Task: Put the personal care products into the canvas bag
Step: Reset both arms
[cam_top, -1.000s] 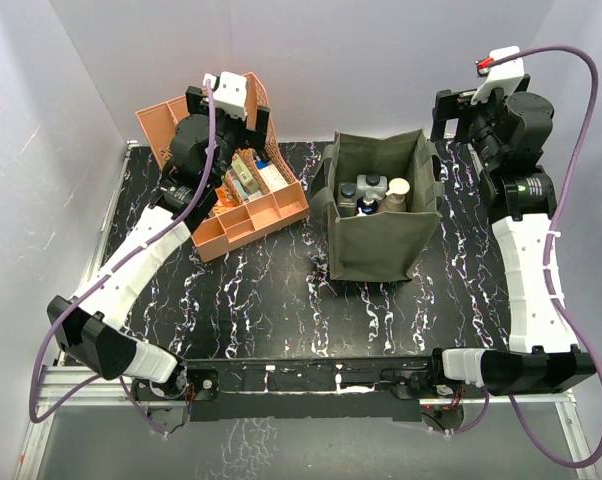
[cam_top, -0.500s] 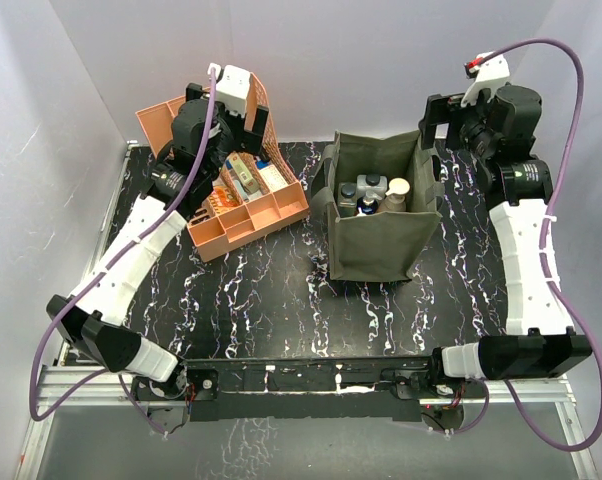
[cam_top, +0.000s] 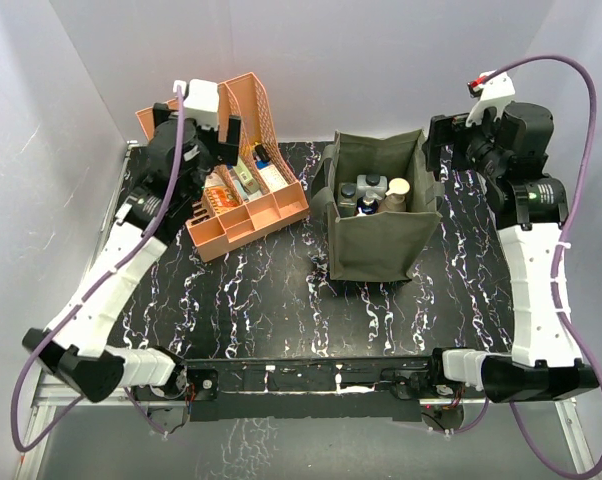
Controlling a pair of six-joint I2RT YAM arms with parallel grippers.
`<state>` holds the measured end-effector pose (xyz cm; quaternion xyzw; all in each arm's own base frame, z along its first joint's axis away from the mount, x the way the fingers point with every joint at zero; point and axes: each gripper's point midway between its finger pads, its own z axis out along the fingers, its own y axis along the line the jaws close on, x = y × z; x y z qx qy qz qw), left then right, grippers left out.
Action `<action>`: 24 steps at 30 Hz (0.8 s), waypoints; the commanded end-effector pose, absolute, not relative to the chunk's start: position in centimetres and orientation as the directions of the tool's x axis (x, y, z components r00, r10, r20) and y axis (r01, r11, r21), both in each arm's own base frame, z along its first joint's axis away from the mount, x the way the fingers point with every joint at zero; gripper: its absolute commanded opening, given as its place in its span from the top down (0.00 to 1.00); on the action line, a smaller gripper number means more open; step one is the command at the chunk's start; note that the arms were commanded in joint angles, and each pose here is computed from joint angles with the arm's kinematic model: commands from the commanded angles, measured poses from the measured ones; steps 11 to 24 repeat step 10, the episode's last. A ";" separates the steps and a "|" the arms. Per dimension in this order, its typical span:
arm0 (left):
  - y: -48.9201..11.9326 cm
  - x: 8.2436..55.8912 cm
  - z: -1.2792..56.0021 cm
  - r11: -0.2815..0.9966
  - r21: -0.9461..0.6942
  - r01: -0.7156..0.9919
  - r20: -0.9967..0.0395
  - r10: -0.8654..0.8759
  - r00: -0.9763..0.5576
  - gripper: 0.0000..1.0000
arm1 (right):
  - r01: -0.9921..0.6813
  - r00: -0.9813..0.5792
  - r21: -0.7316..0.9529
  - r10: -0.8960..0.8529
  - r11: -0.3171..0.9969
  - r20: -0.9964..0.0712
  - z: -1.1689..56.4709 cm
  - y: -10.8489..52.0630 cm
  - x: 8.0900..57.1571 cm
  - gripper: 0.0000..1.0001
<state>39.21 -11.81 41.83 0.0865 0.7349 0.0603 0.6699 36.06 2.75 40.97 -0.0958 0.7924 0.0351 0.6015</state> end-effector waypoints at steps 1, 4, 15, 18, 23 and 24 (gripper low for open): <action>-8.2 36.7 44.7 0.982 0.177 -0.068 -0.984 0.177 -0.006 0.03 | -0.156 -0.148 -0.125 -0.149 0.980 -0.978 44.5 1.8 34.1 0.01; -8.0 36.4 44.2 0.983 0.174 -0.064 -0.985 0.174 -0.015 0.03 | -0.137 -0.146 -0.131 -0.150 0.982 -0.978 44.5 1.4 33.6 0.01; -7.7 36.6 44.1 0.982 0.161 -0.094 -0.987 0.161 -0.010 0.03 | -0.150 -0.164 -0.119 -0.143 0.982 -0.976 43.6 1.7 33.3 0.01; -7.7 36.6 44.1 0.982 0.161 -0.094 -0.987 0.161 -0.010 0.03 | -0.150 -0.164 -0.119 -0.143 0.982 -0.976 43.6 1.7 33.3 0.01; -7.7 36.6 44.1 0.982 0.161 -0.094 -0.987 0.161 -0.010 0.03 | -0.150 -0.164 -0.119 -0.143 0.982 -0.976 43.6 1.7 33.3 0.01; -7.7 36.6 44.1 0.982 0.161 -0.094 -0.987 0.161 -0.010 0.03 | -0.150 -0.164 -0.119 -0.143 0.982 -0.976 43.6 1.7 33.3 0.01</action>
